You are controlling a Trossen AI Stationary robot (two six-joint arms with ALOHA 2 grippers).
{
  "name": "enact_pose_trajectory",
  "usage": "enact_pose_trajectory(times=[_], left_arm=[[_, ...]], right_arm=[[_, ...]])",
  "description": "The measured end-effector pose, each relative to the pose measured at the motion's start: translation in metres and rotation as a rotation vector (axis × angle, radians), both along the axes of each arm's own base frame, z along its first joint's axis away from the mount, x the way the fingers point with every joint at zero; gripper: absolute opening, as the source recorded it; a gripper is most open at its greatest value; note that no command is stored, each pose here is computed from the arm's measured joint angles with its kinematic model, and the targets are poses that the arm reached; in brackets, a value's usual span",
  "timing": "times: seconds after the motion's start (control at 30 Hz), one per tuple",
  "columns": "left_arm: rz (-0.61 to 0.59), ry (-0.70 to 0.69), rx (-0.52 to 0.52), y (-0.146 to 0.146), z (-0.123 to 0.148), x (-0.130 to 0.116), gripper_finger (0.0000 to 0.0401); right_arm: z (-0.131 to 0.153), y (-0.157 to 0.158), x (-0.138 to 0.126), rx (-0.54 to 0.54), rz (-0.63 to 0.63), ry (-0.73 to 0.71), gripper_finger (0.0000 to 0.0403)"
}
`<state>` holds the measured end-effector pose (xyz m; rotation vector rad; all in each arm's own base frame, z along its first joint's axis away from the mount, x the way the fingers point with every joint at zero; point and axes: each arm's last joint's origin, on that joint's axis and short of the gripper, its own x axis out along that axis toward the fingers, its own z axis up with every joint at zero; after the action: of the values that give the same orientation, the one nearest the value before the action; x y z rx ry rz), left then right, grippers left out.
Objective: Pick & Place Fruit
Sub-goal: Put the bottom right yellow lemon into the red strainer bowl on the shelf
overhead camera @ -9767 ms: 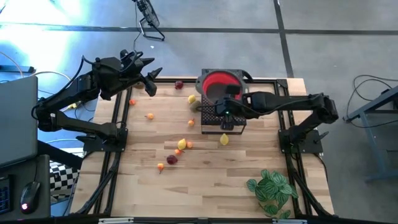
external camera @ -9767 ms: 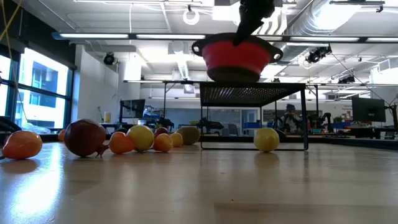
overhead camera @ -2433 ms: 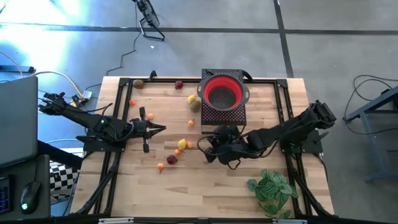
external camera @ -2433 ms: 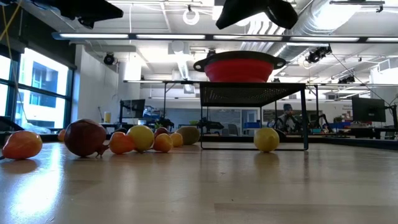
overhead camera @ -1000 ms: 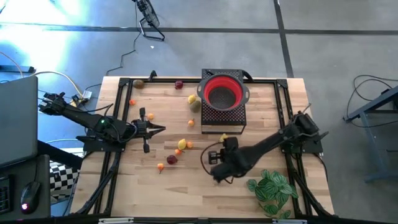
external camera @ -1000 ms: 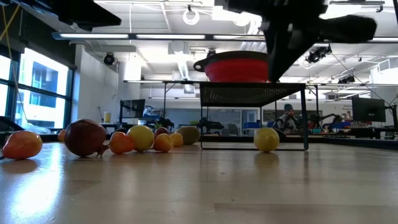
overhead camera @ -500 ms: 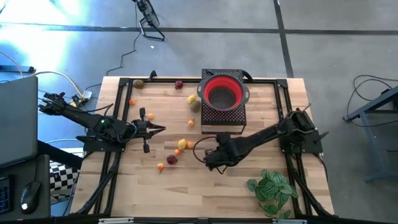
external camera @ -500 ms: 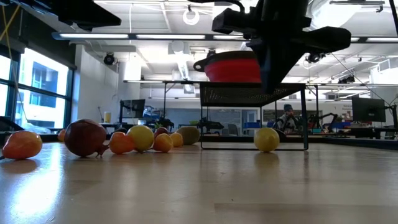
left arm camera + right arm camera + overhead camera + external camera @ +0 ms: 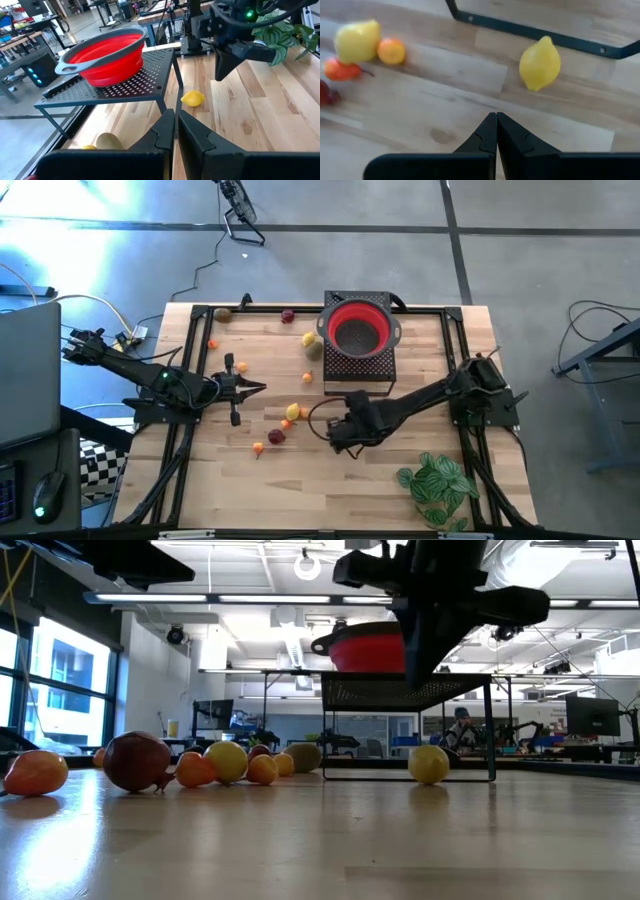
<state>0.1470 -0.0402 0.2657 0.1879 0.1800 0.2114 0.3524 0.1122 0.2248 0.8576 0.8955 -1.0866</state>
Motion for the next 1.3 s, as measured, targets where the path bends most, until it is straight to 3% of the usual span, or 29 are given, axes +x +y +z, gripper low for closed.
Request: enact_pose_trajectory(times=[0.33,0.53,0.77,0.9,1.3], left_arm=[[0.000,-0.002,-0.001,0.000,0.000,0.000,0.0017],[0.000,-0.002,-0.001,0.000,0.000,0.000,0.0017],[0.002,-0.003,-0.001,0.000,0.000,0.000,0.0017],[0.004,-0.003,0.000,0.000,0.000,0.000,0.0017],[0.003,-0.003,-0.002,0.000,0.000,0.000,0.0017]], right_arm=[[-0.021,0.008,-0.016,-0.007,-0.179,-0.015,0.0002],[-0.040,0.005,-0.027,-0.002,-0.190,0.066,0.0002],[-0.040,0.004,-0.026,-0.047,-0.174,0.039,0.0014],[-0.039,0.002,-0.025,-0.053,-0.181,0.040,0.0051],[-0.038,-0.001,-0.024,-0.147,-0.173,-0.006,0.0225]])
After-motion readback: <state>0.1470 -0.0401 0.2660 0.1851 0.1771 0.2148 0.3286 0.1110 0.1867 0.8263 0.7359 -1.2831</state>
